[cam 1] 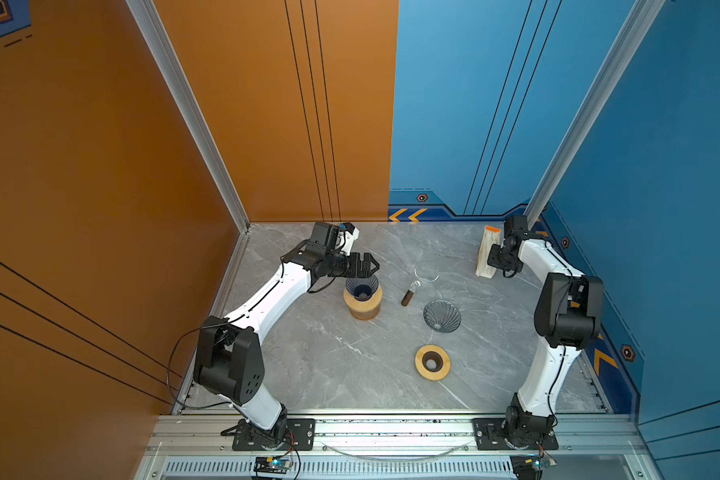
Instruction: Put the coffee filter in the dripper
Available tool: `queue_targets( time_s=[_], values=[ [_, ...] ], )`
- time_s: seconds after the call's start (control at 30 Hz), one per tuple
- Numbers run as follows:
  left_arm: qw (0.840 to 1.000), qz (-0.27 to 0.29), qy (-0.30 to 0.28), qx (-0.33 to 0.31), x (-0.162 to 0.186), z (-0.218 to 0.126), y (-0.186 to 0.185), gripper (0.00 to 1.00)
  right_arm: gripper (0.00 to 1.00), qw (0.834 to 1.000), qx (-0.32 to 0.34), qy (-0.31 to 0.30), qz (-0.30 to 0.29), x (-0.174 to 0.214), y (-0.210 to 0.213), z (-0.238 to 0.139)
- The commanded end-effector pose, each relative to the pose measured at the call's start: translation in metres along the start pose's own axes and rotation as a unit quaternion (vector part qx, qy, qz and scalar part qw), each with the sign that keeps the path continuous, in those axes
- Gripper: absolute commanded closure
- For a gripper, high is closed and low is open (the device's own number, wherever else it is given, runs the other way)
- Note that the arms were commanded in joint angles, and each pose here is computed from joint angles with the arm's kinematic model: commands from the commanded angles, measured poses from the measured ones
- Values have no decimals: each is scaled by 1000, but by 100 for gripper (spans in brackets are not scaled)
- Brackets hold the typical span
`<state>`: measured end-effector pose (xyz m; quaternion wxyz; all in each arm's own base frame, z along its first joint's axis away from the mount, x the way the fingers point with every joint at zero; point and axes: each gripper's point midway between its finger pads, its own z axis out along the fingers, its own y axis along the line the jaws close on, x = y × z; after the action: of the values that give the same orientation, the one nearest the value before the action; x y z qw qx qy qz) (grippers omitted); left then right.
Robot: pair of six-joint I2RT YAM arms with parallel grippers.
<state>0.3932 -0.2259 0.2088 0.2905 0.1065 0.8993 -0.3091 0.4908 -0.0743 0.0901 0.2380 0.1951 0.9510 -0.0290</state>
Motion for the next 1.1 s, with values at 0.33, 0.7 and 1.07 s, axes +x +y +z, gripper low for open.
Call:
queue_targets(
  time_s=[0.33, 0.7, 1.07],
  values=[
    [1000, 0, 9, 16, 0, 6, -9, 2, 100, 1000, -3, -7, 2, -4, -1, -6],
    [1000, -1, 9, 17, 0, 6, -9, 2, 100, 999, -35, -1, -4, 1, 9, -19],
    [1000, 4, 7, 22, -2, 6, -14, 2, 92, 997, -52, -45, -20, -20, 16, -50]
  ],
)
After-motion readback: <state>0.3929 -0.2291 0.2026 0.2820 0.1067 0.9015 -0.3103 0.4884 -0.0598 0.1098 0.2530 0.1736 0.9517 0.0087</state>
